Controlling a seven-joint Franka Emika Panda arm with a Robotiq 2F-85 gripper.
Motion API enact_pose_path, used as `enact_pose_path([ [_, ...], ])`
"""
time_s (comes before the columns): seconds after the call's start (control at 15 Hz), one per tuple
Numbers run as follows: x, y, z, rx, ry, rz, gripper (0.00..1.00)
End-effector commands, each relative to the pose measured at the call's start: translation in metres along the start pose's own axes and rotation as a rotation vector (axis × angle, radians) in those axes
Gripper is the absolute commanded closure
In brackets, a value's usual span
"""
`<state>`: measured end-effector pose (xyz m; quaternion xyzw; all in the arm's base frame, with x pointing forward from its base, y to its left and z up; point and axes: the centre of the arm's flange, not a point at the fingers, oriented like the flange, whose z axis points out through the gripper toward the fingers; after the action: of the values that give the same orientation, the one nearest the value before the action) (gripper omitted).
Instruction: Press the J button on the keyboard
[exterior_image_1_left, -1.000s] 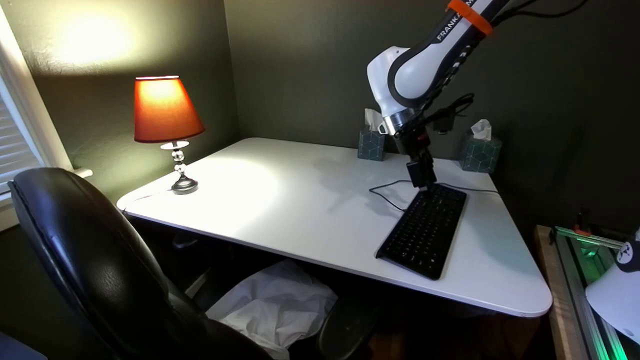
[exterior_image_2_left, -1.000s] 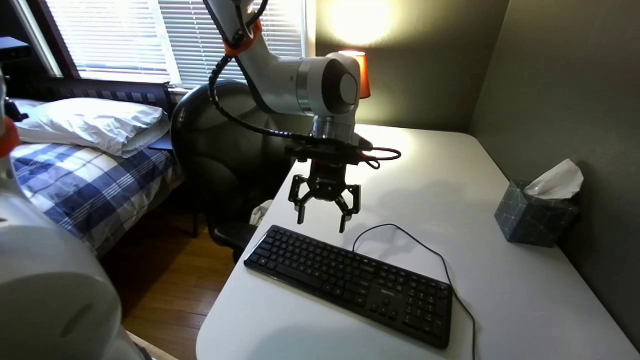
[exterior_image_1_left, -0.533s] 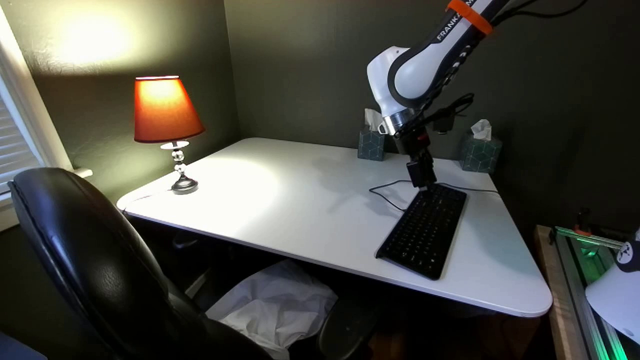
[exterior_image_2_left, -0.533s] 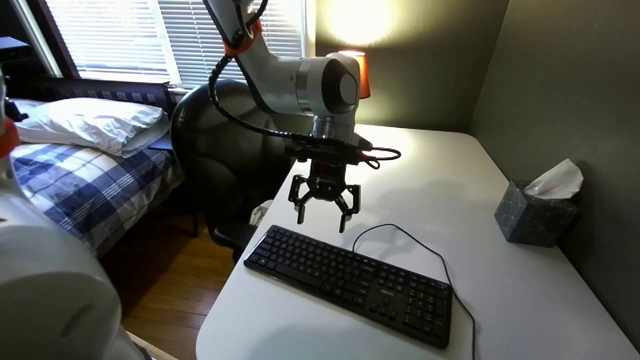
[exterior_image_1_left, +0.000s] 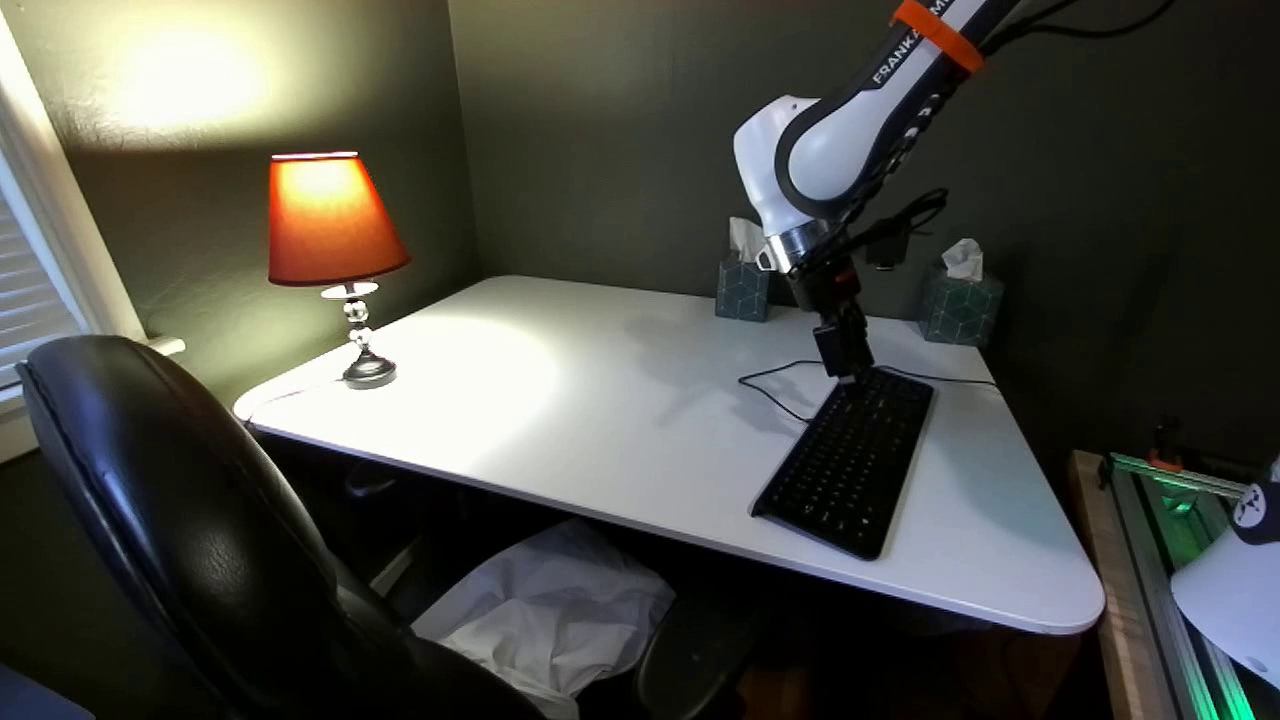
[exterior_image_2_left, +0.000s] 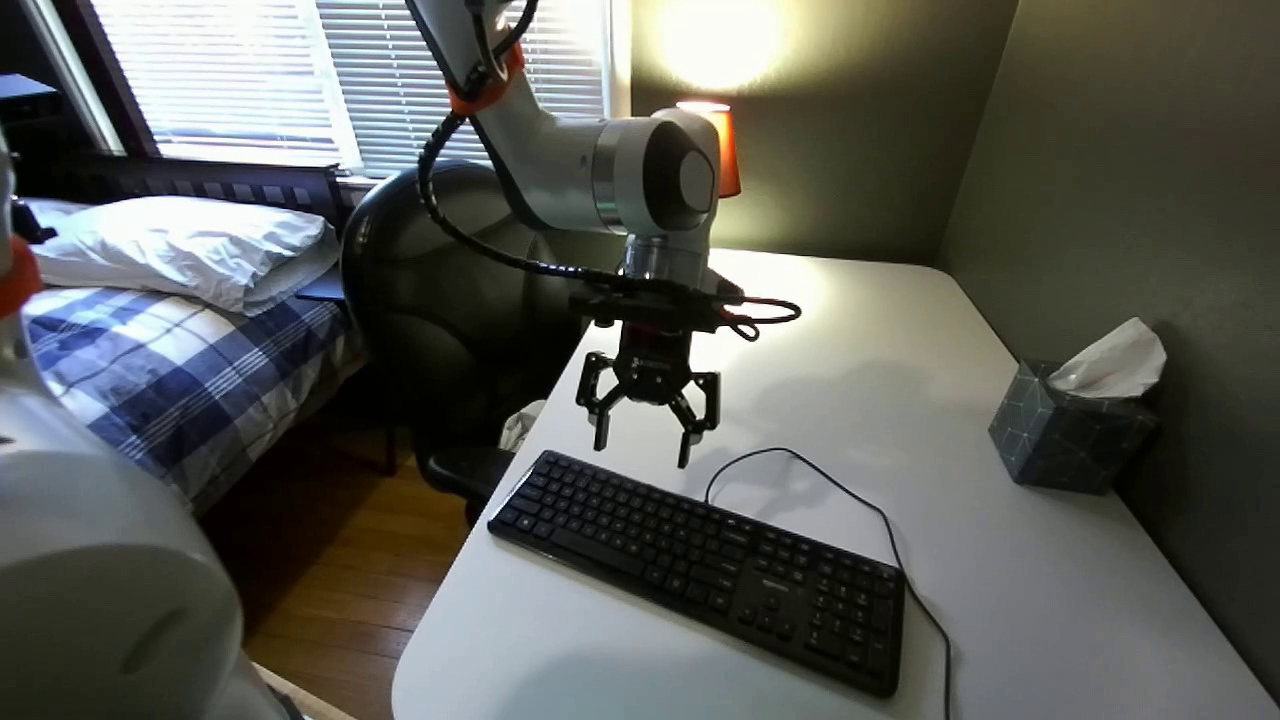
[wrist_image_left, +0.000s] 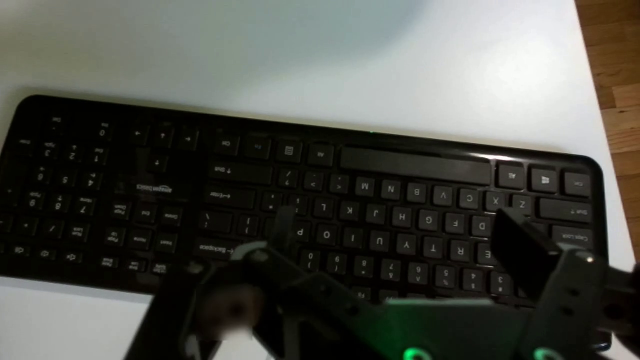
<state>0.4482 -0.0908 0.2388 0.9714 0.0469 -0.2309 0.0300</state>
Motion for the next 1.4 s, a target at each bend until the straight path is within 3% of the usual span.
enact_pose_path([
  [0.0,0.003,-0.002,0.009,0.005,-0.017,-0.002,0.0],
  [0.27,0.006,0.002,0.018,0.008,-0.035,0.001,0.0],
  [0.33,0.007,0.003,0.02,0.011,-0.04,0.001,0.25],
  [0.47,0.009,0.003,0.025,0.011,-0.048,0.0,0.32],
  [1.07,0.022,0.003,0.045,0.003,-0.07,-0.021,1.0],
  [1.33,0.031,0.003,0.051,0.002,-0.084,-0.034,1.0],
])
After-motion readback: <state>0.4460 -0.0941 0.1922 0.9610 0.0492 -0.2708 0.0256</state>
